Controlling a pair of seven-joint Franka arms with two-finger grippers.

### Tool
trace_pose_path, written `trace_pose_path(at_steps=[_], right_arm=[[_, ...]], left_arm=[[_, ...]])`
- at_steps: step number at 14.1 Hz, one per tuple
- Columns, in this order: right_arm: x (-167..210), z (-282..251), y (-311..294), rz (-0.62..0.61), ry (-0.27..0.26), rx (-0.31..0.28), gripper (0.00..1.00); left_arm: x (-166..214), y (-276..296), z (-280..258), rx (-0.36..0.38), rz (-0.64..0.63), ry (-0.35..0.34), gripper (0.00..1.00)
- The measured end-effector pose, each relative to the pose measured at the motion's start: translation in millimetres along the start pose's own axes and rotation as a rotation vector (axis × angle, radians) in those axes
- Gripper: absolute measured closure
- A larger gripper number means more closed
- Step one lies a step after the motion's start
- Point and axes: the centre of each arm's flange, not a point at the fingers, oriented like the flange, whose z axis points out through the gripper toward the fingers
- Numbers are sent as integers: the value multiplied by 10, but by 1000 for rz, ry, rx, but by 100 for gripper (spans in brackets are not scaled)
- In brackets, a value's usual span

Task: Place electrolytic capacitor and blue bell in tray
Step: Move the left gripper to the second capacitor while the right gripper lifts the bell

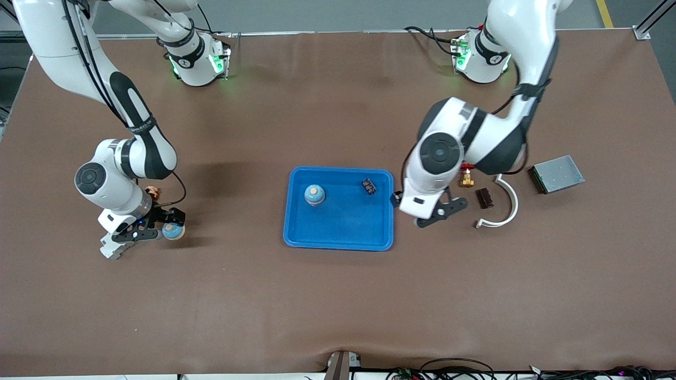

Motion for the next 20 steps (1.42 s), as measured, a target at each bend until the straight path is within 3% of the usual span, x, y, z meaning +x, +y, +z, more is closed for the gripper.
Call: trace_pose_path(at_steps=[8,12,17,20], right_arm=[[38,70,-151,8,3,23,0],[98,63,-148,9,12,23,0],[144,101,-140,10,14,22,0],[144,102,-140,9,14,23,0]], left_arm=[[905,-1358,-300,-4,299,-44,0],[1302,-2069,-190,-24,362,-53,0],[1353,-2227,514,-62,365,30,0],[1249,-2216,809,-60,373,14,0]])
